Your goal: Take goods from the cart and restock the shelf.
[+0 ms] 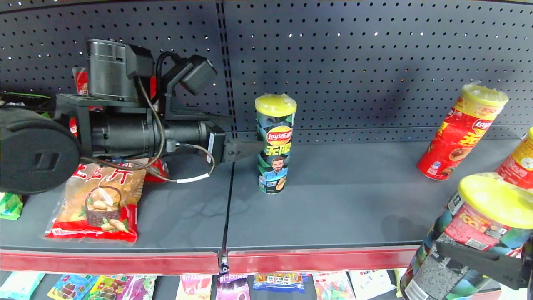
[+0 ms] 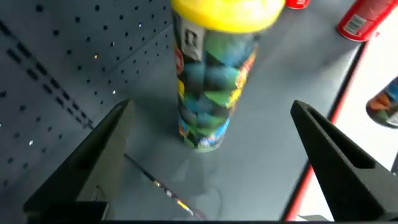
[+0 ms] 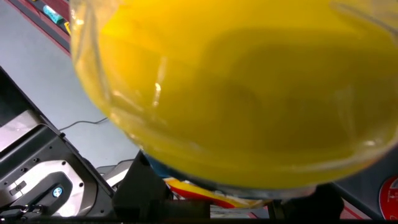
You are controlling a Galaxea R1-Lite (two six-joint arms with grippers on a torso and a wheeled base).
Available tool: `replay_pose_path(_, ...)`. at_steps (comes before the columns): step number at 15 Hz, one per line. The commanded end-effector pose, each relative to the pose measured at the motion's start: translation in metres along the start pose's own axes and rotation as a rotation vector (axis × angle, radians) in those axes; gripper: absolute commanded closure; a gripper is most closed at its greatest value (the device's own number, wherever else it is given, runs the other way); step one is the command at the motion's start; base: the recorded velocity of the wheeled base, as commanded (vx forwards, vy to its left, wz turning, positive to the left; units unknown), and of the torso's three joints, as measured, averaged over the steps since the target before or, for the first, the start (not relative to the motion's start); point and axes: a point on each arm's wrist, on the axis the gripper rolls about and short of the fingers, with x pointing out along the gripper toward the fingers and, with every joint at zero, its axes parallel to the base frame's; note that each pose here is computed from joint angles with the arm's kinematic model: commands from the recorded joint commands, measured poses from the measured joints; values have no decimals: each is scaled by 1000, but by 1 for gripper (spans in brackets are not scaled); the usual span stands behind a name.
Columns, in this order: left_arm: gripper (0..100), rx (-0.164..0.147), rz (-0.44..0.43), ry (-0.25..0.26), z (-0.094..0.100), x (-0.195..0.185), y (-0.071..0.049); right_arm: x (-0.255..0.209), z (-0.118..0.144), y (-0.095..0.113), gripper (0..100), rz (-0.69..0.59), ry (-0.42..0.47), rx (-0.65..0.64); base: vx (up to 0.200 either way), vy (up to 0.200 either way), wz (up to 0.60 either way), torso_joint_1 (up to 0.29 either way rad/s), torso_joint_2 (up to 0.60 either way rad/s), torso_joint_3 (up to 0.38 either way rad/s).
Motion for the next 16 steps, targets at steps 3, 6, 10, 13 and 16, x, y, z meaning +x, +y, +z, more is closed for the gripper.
replay_pose_path(3,0,7,8,-16,-8,28,11,2,0,-1,100,-1,7,3,0,0,0,0,0,0)
replay_pose_path(6,0,13,-13,-26,-6,40,7,3,0,-1,100,-1,11,5,0,0,0,0,0,0)
replay_pose_path(10,0,15,-37,-32,-3,54,2,2,0,-1,100,-1,10,6,0,0,0,0,0,0)
replay_pose_path(13,0,13,-36,-29,-4,65,6,3,-1,-2,100,-12,13,11,0,0,0,0,0,0)
replay_pose_path(16,100,17,-51,-27,-5,75,3,2,0,-3,100,-13,11,11,0,0,0,0,0,0)
